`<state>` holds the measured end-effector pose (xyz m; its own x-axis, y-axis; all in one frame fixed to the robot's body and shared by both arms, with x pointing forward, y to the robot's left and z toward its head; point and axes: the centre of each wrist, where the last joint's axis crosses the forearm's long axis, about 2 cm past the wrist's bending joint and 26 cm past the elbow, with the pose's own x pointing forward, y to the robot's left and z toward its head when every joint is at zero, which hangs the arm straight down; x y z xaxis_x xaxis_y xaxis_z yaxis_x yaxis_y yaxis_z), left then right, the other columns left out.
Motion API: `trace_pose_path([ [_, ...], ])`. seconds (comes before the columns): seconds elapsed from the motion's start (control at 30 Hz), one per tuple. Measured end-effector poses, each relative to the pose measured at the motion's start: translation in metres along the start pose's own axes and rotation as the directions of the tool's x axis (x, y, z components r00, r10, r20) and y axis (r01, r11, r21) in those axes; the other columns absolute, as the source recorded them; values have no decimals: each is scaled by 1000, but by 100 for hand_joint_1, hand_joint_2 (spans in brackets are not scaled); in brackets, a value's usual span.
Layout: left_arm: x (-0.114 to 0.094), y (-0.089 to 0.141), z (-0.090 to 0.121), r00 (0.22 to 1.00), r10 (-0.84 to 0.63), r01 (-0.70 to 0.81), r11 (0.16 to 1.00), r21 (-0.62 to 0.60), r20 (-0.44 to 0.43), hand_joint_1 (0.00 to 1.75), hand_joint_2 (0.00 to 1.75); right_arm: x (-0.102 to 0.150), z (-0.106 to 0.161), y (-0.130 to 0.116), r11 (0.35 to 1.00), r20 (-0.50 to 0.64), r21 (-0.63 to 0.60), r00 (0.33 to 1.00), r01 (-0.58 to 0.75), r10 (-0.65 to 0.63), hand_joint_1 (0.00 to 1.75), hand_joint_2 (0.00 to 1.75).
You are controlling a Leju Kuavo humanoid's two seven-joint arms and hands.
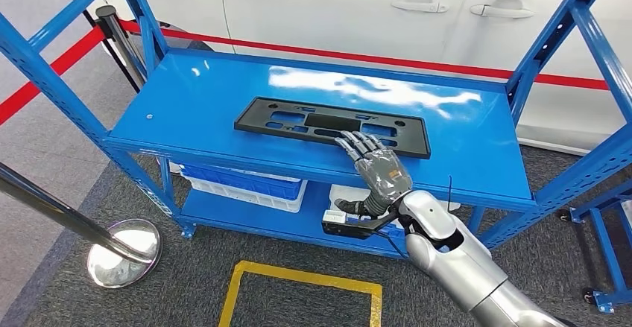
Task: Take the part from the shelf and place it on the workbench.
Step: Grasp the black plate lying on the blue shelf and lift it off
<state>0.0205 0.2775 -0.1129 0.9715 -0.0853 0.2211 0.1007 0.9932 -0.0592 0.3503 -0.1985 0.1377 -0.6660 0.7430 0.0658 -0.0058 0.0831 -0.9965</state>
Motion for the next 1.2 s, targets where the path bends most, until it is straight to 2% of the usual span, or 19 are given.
trace_pose_path([
  [0.2, 1, -2, 0, 1000, 0, 0, 1000, 2, -8, 0, 0, -18, -16, 6, 999, -138, -4, 990, -40, 39, 0, 175],
  [0.37, 0, -3, 0, 1000, 4, -4, 1000, 1, -11, 0, 0, -29, -19, 12, 1000, -199, 9, 980, -26, 27, 0, 175],
  [0.73, 0, -4, 0, 1000, 20, -20, 1000, 2, -18, 0, 0, -36, -19, 13, 999, -277, -29, 961, 14, -22, 0, 175],
  [1.2, 0, -8, 0, 1000, 26, -26, 1000, -13, -13, 0, 0, -43, -18, 11, 999, -309, -44, 950, 23, -36, 0, 175],
])
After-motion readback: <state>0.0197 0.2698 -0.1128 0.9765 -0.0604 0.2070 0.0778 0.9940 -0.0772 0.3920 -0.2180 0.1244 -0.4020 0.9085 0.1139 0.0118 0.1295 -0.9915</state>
